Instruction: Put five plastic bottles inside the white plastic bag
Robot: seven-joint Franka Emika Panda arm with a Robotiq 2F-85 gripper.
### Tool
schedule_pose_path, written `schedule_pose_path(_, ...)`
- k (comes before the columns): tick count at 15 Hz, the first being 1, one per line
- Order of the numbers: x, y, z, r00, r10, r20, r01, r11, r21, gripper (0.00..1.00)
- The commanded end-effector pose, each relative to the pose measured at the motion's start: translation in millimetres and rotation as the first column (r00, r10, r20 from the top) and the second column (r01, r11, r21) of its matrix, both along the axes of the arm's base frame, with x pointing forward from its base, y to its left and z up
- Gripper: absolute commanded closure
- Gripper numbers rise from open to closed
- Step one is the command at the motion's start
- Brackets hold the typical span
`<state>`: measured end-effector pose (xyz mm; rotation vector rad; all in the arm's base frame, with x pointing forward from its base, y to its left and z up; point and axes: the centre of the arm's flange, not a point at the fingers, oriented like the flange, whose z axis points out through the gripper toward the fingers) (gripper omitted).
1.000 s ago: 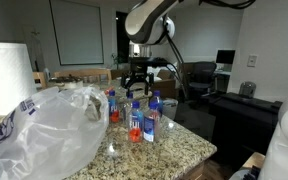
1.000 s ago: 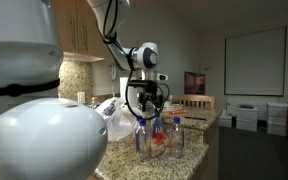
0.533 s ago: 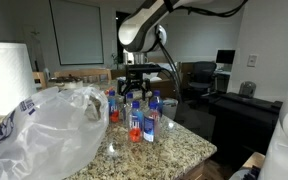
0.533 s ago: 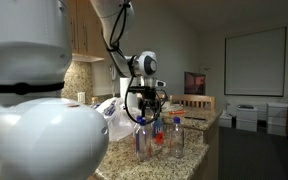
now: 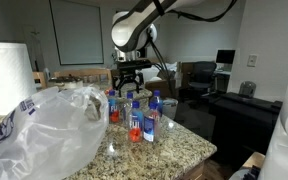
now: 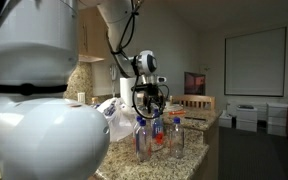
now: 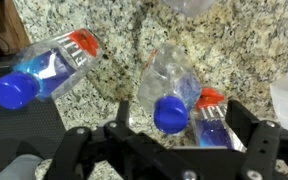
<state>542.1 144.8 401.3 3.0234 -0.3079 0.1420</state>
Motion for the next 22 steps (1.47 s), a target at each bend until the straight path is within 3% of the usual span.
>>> schedule_pose_path(1,23,-4,-4,0.999,-0.038,-0.022,0.038,0.999,-0.020,0.28)
schedule_pose_path(3,25,-3,-5,0.999,-0.036,-0.041,0.036,0.999,-0.008,0.36)
schedule_pose_path(11,16,-6,9,0.994,-0.053,-0.095,0.052,0.999,-0.012,0.89)
schedule_pose_path(15,20,-13,10,0.993,-0.055,-0.107,0.058,0.998,0.020,0.87)
schedule_pose_path(19,19,-33,59,0.998,-0.033,-0.057,0.041,0.991,0.131,0.87)
schedule_pose_path(22,17,-42,101,0.998,0.054,-0.013,-0.050,0.971,0.233,0.87)
